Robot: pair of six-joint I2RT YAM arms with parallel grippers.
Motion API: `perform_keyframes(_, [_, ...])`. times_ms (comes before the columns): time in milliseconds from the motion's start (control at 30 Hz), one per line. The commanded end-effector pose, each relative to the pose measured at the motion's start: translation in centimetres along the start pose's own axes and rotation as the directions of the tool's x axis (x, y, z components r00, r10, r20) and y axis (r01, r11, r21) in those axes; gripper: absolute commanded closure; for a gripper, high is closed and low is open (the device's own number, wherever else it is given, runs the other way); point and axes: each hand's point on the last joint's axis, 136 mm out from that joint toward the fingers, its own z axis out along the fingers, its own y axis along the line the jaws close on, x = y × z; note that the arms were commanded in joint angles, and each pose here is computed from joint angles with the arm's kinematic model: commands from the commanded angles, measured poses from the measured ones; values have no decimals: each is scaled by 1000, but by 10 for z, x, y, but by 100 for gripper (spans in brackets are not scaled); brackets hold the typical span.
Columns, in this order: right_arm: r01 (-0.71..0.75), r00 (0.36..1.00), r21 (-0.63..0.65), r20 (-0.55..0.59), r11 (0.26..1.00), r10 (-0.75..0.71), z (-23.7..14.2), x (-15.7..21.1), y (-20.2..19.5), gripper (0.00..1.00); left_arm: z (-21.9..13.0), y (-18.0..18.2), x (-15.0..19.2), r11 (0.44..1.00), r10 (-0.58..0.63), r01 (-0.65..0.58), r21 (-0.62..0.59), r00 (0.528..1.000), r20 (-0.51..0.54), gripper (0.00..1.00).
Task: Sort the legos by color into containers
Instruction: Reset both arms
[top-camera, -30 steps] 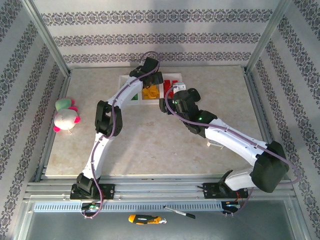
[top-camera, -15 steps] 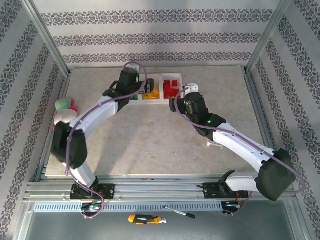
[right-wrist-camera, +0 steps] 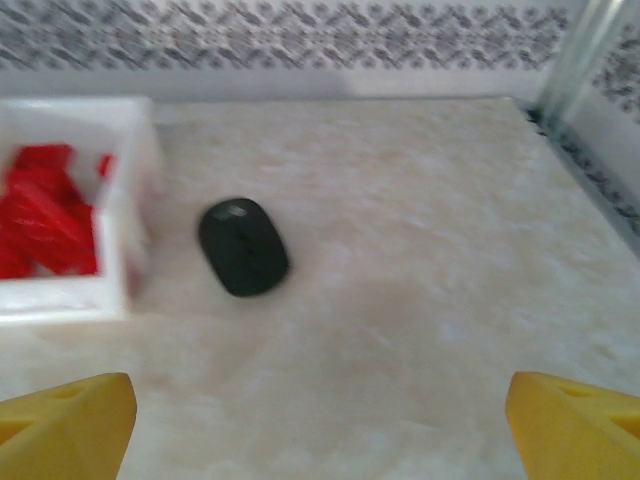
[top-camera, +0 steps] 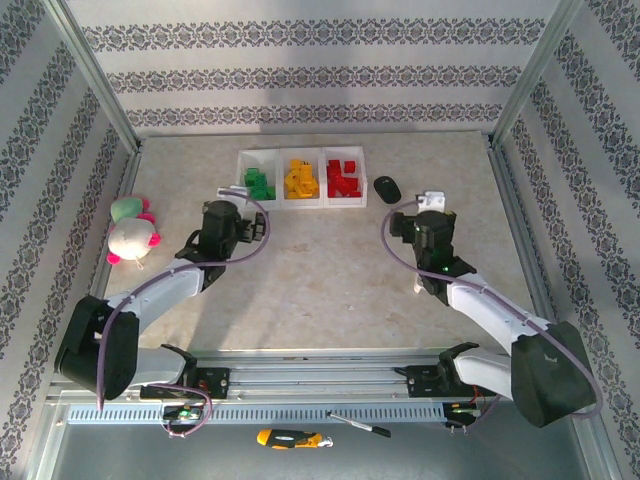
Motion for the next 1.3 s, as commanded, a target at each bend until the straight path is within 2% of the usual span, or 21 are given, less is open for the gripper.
perform_keyframes(0, [12,992,56,126,998,-19,3,-16,-24,5,-2,32,-11,996,-5,13,-89,996,88,1])
perform_keyframes(133, [40,990,68,131,997,-48,16,1,-42,2,8,56,18,988,-14,27,-151,996,86,1])
perform_keyframes(200, [28,987,70,159,997,-39,23,0,-47,2,17,59,24,988,34,-22,-153,997,76,1])
perform_keyframes(233, [24,991,45,133,999,-29,25,18,-47,2,21,59,27,989,48,-36,-146,995,84,1])
perform_keyframes(400, [19,985,-14,171,1000,-16,35,31,-38,2,33,82,43,986,-74,77,-147,997,28,1])
perform_keyframes(533, [26,986,-24,165,999,-21,45,37,-35,2,37,87,73,983,-135,146,-116,986,96,1])
perform_keyframes(600, [23,991,-14,129,1000,-21,49,38,-36,2,36,86,72,984,-128,145,-102,980,150,1])
perform_keyframes(633, [22,993,-8,118,1000,-21,51,38,-37,2,36,88,75,982,-145,157,-109,983,112,1])
perform_keyframes(733, [-18,997,-16,79,1000,19,55,44,-44,2,39,92,74,978,-149,164,-129,982,116,1])
perform_keyframes(767, [-34,994,-29,99,999,36,59,33,-44,2,39,92,76,977,-154,167,-132,983,104,1])
perform_keyframes(1100, [-35,995,-33,96,999,38,59,33,-45,2,39,93,75,976,-149,165,-139,982,115,1])
perform_keyframes(1267, [-36,994,-32,98,999,39,59,32,-45,2,42,85,73,986,-132,141,-92,986,101,1])
